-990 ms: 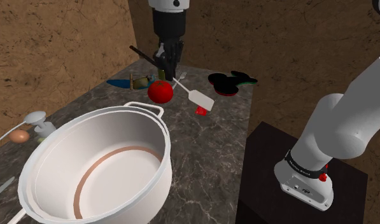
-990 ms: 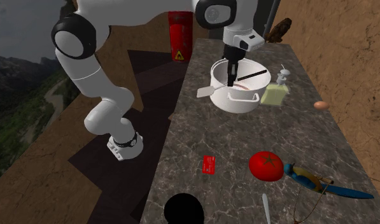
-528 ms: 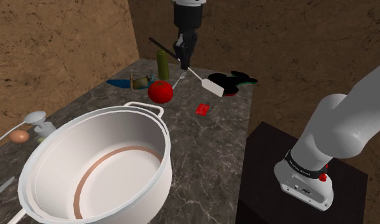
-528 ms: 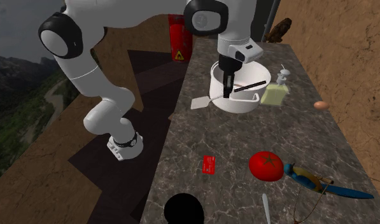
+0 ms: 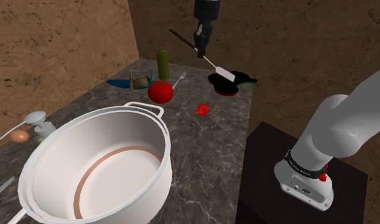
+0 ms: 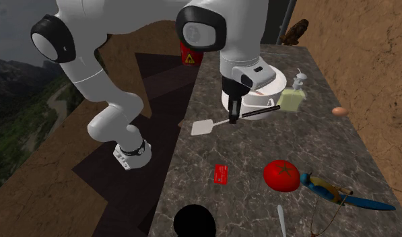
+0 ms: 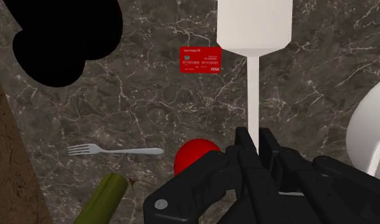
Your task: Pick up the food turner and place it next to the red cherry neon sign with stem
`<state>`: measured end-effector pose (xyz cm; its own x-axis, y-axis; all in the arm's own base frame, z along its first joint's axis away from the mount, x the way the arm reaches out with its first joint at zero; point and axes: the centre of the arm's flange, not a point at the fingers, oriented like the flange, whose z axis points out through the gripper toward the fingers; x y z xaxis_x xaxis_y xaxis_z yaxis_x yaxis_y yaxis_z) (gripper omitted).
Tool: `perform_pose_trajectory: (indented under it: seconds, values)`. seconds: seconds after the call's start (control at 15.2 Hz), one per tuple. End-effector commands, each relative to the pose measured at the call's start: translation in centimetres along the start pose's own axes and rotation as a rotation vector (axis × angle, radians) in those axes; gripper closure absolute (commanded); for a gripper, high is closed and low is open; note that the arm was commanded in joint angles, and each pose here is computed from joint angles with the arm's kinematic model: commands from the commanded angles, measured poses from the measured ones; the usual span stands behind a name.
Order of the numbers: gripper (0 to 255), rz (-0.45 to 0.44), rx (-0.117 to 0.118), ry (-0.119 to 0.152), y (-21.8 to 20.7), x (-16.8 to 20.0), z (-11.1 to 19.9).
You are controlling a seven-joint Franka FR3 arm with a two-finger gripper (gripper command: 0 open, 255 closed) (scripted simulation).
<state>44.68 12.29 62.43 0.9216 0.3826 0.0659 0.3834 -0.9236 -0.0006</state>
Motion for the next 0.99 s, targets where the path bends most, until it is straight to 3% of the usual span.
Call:
perform_pose_trajectory:
  seconds: [0.0, 0.73, 0.92]
  values:
    - [255, -0.002, 0.0, 0.0, 2.5, -0.6, 0.2]
    - [255, -0.002, 0.0, 0.0, 17.2, -3.5, 0.0]
    - [255, -0.002, 0.0, 0.0, 17.2, -3.6, 1.6]
